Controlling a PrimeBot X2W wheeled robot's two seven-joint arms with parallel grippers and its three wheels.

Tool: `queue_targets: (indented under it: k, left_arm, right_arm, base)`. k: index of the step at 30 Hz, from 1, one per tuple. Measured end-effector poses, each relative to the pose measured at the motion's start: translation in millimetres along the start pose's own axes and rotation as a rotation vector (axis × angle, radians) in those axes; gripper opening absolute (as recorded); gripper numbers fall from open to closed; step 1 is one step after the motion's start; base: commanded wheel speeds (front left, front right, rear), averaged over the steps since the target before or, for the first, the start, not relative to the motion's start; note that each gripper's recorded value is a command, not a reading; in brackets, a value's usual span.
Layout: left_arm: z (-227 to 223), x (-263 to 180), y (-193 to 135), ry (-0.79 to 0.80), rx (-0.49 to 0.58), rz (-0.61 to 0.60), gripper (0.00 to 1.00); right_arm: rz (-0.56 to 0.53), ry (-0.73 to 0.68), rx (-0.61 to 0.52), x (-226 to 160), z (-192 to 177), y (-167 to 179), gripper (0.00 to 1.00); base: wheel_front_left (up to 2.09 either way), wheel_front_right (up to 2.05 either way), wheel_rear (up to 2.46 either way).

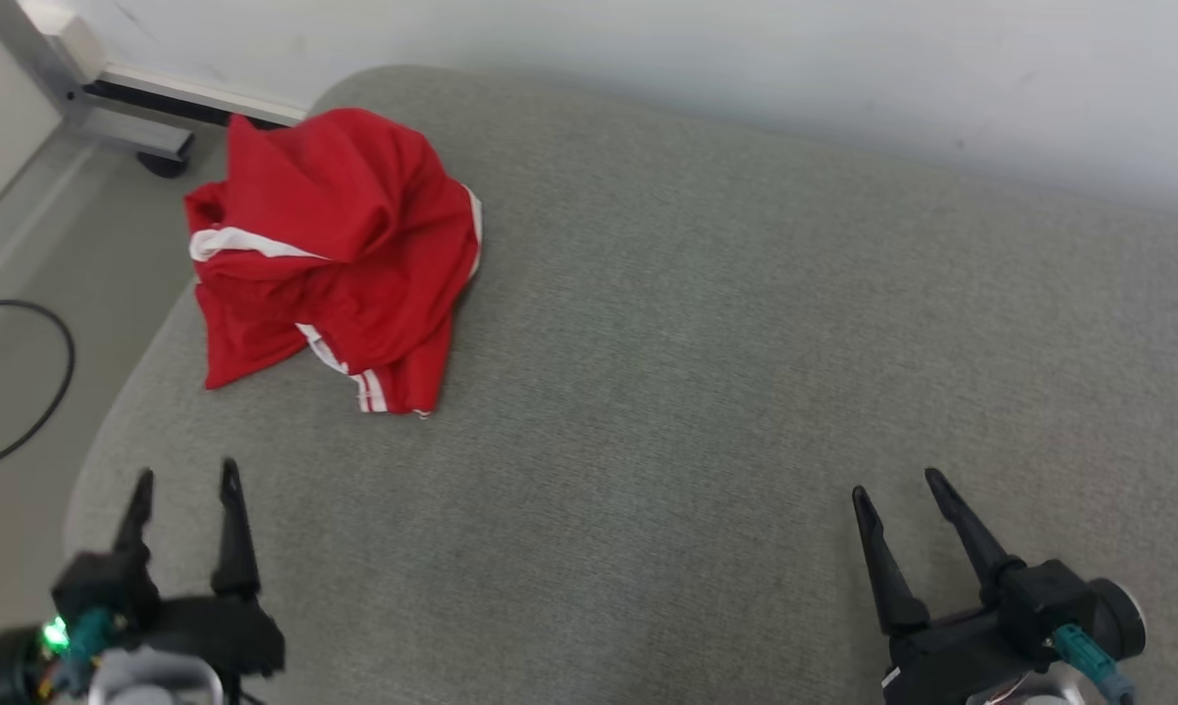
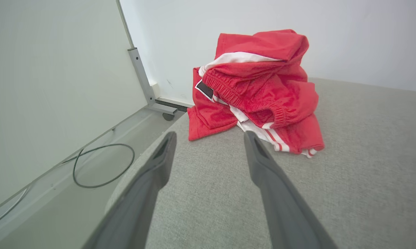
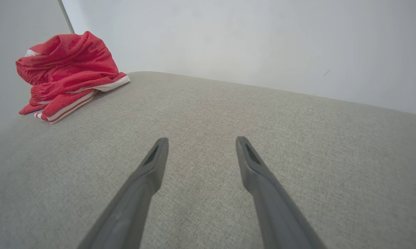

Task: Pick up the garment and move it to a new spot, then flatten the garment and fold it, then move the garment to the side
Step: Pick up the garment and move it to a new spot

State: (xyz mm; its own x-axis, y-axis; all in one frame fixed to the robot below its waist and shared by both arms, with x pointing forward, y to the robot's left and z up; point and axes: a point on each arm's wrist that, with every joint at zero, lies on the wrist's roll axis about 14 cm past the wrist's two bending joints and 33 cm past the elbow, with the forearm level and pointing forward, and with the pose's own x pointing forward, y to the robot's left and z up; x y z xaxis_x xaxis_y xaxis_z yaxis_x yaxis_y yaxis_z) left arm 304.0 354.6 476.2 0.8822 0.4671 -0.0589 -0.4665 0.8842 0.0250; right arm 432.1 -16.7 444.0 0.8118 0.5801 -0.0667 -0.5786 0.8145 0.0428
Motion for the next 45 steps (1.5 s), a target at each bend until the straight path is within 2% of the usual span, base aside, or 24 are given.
queue_targets:
  k: [5,11,20,26,33,40,41,42,45]
  left_arm:
    - [21,40,-4,-0.039,0.054,-0.039,1.0]
    - [39,87,-25,-0.066,0.11,-0.119,1.0]
    - [46,149,-58,-0.017,0.203,-0.216,1.0]
    - [34,173,-93,0.051,0.221,-0.292,1.0]
    - [-4,189,-93,0.186,0.288,-0.235,1.0]
    - [-32,186,-91,0.282,0.289,-0.179,1.0]
    - [-32,186,-91,0.282,0.289,-0.179,0.53]
    - [-33,185,-91,0.289,0.287,-0.18,0.0]
    - [-33,185,-91,0.297,0.279,-0.18,0.0]
  right_arm:
    - [-0.027,-0.023,-0.008,0,5,-17,1.0]
    - [-0.078,-0.021,-0.013,-6,1,-43,1.0]
    - [-0.145,0.017,-0.018,-20,-15,-76,1.0]
    - [-0.184,0.049,-0.018,-31,-26,-92,1.0]
    - [-0.224,0.075,-0.011,-39,-37,-105,1.0]
    - [-0.24,0.087,-0.009,-43,-40,-109,1.0]
    - [-0.24,0.087,-0.009,-43,-40,-109,1.0]
    - [-0.241,0.088,-0.009,-43,-41,-110,1.0]
    - [-0.242,0.09,-0.009,-44,-41,-110,1.0]
  base:
    - [0.0,0.0,0.0]
    - [0.0,0.0,0.0]
    - [0.0,0.0,0.0]
    - [0.0,0.0,0.0]
    - [0.0,0.0,0.0]
    - [0.0,0.0,0.0]
    - [0.0,0.0,0.0]
    - [0.0,0.0,0.0]
    - [0.0,0.0,0.0]
